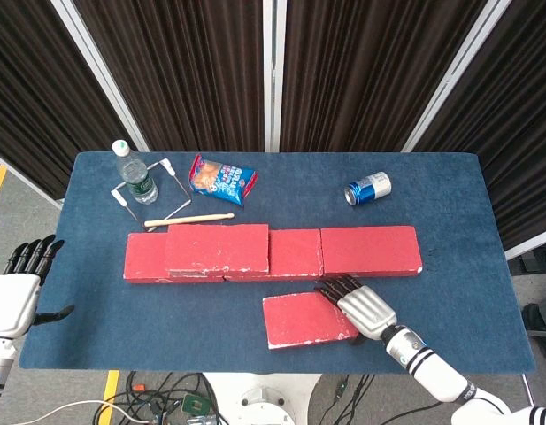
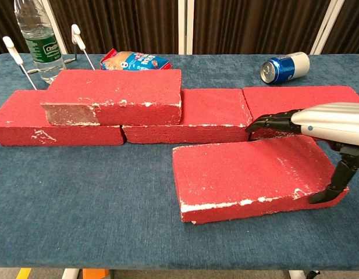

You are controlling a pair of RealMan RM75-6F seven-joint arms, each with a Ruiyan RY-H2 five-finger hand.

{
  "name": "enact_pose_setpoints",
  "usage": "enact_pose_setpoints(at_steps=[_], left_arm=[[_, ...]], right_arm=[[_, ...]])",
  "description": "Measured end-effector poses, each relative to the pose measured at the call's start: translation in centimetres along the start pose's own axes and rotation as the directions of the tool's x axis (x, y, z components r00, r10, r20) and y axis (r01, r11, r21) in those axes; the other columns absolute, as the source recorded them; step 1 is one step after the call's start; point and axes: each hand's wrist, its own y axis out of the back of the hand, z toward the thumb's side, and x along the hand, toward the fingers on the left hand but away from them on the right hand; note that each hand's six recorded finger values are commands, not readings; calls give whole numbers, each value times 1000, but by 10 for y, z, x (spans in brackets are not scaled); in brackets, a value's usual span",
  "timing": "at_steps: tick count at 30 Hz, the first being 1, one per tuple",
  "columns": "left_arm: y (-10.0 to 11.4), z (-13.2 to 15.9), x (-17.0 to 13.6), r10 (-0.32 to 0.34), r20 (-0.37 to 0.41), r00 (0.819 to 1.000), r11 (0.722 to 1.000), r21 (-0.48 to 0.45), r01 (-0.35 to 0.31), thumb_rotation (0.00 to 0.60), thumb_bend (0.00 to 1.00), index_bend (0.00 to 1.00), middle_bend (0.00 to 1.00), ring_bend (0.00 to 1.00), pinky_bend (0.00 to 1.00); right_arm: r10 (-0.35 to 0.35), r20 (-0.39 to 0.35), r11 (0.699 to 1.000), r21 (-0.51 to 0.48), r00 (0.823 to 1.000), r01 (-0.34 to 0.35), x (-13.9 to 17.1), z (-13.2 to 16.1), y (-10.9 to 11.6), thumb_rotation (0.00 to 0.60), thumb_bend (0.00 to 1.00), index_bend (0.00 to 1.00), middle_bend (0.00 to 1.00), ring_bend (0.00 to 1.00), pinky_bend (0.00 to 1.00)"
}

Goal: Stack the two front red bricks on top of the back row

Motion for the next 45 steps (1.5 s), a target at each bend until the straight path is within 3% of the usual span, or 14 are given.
enact_pose_setpoints(at_steps=[36,45], left_arm=[[-11,-14,0,-42,-37,998,998,-37,41,600,51,6,0,0,0],[-10,-13,-1,-36,-33,999,998,-45,34,600,52,6,0,0,0]], right_arm=[[34,-14,996,-79,999,-35,-21,6,-15,600,0,0,42,0,0],[26,-15,995,-94,1000,-27,-22,6,-15,600,1,0,159,0,0]])
